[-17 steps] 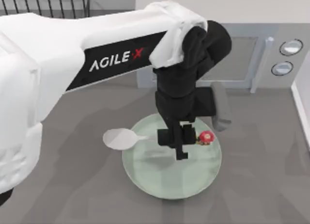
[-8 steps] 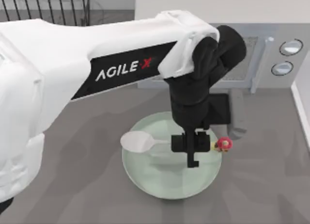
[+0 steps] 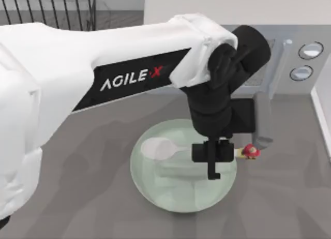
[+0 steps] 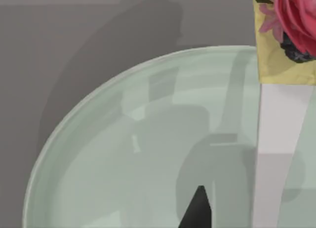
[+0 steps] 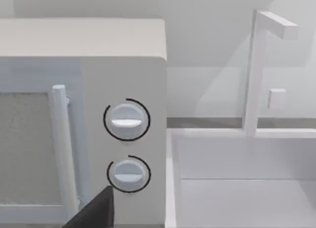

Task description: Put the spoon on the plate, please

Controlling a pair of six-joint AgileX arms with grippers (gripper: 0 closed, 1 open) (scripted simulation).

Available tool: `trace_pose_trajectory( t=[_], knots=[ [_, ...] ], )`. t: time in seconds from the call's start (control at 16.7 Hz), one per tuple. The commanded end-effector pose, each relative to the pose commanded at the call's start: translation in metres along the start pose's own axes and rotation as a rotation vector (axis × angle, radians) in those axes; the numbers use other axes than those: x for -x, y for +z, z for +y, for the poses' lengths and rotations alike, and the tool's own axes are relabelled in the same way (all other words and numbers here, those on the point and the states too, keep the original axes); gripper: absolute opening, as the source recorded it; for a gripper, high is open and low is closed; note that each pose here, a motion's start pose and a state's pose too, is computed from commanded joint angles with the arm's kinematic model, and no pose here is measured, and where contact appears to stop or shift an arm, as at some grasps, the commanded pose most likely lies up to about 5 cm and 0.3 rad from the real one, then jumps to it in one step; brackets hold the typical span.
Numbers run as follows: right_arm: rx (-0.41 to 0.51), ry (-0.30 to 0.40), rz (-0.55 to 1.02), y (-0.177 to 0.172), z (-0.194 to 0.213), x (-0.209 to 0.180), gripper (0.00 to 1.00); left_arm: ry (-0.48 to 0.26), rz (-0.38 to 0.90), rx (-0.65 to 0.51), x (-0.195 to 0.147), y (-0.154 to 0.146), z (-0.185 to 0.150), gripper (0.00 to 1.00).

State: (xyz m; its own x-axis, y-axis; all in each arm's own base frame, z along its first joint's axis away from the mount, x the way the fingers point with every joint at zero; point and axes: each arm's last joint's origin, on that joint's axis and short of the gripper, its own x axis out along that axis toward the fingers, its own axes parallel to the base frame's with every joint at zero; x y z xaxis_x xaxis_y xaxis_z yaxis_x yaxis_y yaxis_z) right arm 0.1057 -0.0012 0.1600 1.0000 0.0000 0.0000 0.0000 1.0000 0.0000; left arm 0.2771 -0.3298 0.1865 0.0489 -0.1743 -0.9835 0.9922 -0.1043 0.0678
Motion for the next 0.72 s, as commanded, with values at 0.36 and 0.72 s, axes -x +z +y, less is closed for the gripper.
trace_pose_trajectory(
  t=[0.36, 0.72],
  knots=[
    [0.0, 0.0, 0.0, 0.0, 0.0, 0.0, 1.0, 0.013, 0.038, 0.059, -0.007, -0.012, 0.009, 0.0],
    [0.0, 0.0, 0.0, 0.0, 0.0, 0.0, 1.0, -0.031, 0.13, 0.128, -0.034, -0.032, 0.016, 0.0]
  ],
)
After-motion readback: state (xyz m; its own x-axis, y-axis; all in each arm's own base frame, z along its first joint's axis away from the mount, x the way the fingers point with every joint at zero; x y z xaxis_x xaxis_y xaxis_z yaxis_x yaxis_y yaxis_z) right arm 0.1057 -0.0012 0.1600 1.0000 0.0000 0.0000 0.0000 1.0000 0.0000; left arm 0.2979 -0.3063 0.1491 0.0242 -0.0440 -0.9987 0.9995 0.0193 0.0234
